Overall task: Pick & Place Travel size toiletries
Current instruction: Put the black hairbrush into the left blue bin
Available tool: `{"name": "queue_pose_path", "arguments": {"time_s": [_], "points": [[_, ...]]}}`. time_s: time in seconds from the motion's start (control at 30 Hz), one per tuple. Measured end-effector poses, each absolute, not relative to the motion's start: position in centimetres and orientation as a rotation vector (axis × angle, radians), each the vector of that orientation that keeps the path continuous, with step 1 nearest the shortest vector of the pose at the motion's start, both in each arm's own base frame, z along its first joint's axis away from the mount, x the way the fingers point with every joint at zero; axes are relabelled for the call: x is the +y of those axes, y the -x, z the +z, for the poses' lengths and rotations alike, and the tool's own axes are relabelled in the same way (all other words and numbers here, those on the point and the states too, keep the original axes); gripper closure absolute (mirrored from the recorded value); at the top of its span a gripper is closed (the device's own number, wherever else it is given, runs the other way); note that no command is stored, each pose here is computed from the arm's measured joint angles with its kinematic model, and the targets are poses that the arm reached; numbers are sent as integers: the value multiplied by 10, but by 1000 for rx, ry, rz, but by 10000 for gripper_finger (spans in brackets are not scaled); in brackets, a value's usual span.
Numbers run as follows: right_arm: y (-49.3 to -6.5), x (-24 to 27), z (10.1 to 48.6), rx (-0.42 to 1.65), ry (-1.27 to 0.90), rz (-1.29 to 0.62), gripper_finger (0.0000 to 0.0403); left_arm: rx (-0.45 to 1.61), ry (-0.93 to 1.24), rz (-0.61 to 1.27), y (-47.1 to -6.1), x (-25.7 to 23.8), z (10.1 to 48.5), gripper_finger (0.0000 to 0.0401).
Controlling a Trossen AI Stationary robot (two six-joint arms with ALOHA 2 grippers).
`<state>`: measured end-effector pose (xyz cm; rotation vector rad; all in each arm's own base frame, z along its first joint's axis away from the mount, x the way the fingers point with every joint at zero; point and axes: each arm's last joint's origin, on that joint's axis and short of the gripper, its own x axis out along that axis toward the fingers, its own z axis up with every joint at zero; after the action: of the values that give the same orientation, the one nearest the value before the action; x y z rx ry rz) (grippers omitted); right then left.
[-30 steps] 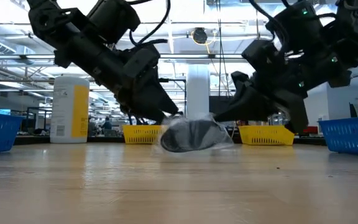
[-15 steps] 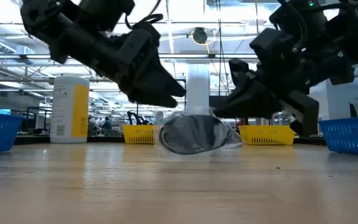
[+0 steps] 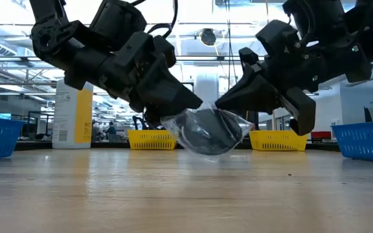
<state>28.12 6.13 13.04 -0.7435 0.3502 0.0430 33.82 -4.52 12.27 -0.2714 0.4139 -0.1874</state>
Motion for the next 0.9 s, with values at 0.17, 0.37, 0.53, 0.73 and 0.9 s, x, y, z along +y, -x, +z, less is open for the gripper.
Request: {"name": "queue_pose_path", "arguments": {"time_s": [0.17, 0.37, 0.53, 0.73, 0.9], "points": [[-282, 63, 135, 298, 729, 34, 403, 412, 259, -122, -338, -43, 122, 162], [-283, 63, 136, 287, 703, 26, 403, 412, 250, -120, -338, -45, 122, 224], [-283, 63, 136, 286, 615, 13, 383, 411, 247, -124, -338, -46, 122, 298], [-281, 66, 147, 250, 609, -68, 302, 411, 252, -139, -338, -46, 123, 380], [-271, 70, 170, 224, 609, -298, 248, 468, 266, -146, -330, -48, 138, 374]]}}
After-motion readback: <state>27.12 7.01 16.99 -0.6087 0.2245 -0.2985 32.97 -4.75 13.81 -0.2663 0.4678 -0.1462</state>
